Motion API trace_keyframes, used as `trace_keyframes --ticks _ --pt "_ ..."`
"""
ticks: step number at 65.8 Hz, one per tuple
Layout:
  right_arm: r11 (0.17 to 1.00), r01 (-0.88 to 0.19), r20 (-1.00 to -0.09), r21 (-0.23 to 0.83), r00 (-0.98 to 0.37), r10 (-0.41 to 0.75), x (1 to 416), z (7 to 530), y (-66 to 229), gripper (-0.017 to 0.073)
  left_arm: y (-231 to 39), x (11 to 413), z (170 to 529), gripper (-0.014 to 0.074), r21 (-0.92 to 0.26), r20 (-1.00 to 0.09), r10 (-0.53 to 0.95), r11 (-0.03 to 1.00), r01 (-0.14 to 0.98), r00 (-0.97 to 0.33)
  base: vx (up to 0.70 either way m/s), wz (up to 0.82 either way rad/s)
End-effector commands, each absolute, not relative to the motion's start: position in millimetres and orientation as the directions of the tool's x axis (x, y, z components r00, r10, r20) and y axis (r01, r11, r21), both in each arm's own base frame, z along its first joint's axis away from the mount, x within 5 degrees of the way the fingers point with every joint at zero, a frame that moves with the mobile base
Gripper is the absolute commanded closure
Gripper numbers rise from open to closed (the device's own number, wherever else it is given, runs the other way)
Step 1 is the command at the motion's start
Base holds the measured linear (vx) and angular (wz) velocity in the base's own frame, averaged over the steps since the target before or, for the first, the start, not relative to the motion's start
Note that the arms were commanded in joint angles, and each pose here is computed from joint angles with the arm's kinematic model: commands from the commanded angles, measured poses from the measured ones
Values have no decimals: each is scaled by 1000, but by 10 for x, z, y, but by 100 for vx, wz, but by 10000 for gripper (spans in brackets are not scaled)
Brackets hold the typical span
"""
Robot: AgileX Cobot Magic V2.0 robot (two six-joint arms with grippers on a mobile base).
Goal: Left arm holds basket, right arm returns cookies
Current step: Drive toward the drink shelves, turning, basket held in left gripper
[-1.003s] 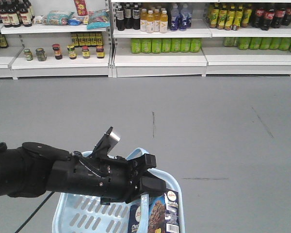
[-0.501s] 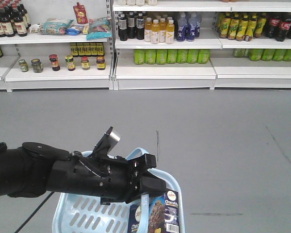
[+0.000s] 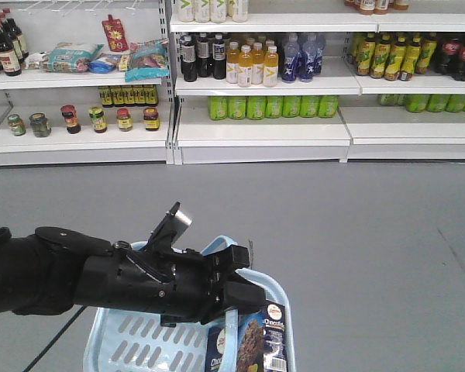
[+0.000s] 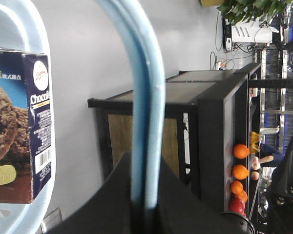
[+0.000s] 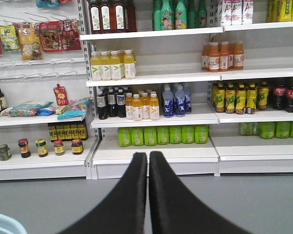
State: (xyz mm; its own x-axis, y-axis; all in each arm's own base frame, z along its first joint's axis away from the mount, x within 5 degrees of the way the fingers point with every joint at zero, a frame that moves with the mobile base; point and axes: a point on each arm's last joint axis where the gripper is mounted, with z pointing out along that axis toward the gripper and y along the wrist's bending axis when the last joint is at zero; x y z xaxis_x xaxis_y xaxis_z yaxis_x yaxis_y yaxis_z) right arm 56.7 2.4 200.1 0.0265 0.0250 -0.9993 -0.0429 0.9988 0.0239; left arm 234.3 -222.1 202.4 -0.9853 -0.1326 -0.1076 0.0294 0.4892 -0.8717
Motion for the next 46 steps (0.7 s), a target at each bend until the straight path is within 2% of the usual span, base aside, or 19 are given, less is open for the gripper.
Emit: trace_keyframes --ticks 1,46 --pt "999 -45 -994 22 108 27 555 2073 24 568 -2254 2336 2292 600 -917 -121 -144 395 55 -982 40 3" --pt "999 -45 -994 22 108 27 555 2073 24 568 -2254 2337 2291 600 -917 -122 -145 396 55 -982 39 -2"
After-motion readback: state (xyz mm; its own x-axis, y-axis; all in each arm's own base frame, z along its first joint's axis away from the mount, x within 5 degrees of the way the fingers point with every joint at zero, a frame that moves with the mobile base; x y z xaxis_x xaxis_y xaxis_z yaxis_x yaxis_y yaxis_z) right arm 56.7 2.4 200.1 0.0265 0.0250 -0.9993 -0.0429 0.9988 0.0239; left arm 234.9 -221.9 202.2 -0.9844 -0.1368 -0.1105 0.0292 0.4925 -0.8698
